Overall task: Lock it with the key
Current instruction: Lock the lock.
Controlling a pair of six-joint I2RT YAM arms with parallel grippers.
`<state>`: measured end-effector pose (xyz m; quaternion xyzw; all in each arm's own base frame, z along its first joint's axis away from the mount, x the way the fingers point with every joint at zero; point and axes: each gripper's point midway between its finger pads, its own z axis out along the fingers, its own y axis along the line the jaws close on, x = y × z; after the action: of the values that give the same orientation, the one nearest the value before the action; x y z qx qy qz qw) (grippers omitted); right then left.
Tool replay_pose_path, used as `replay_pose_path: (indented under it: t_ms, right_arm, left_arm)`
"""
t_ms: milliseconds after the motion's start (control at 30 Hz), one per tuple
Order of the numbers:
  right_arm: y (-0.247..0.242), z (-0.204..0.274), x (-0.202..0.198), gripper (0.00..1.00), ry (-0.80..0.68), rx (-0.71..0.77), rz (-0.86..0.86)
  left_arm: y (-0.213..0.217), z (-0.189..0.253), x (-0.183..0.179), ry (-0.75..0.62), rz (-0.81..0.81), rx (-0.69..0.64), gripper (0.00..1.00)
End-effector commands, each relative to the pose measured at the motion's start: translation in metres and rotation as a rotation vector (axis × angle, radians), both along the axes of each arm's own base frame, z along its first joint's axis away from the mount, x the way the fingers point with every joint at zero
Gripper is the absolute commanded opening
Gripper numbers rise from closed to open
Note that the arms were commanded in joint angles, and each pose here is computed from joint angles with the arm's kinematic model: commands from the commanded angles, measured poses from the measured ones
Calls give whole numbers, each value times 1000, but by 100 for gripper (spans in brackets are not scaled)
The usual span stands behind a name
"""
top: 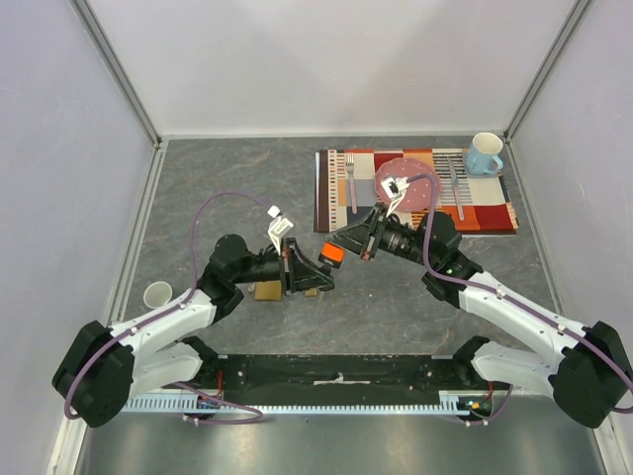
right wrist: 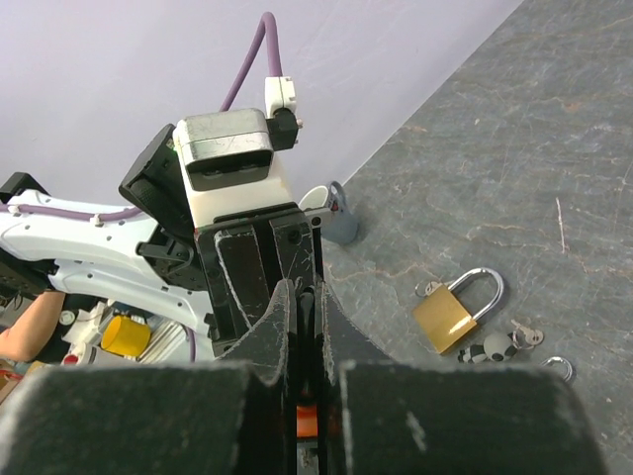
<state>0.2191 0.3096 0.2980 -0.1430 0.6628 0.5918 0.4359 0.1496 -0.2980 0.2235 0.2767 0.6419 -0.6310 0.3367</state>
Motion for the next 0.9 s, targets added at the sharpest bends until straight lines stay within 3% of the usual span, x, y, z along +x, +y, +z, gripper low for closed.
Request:
replay_pose_path:
  t_ms: [0,500,667,867]
  right_arm:
    - [-6,34,9,0,-77,89,-45]
    - [-7,28,12,0,-67,84,-53]
    - [-8,26,13,0,-69,69,-55]
    - [-9,18,11,0,-69,38,-50]
  left_arm:
    - [5,-15,-18,30,-50,8,2]
    - [14,-58,-41,196,-2,-2,2]
    - [12,-61,-34,206,26,4,2]
    - [5,-68,-2,213,139,84,2]
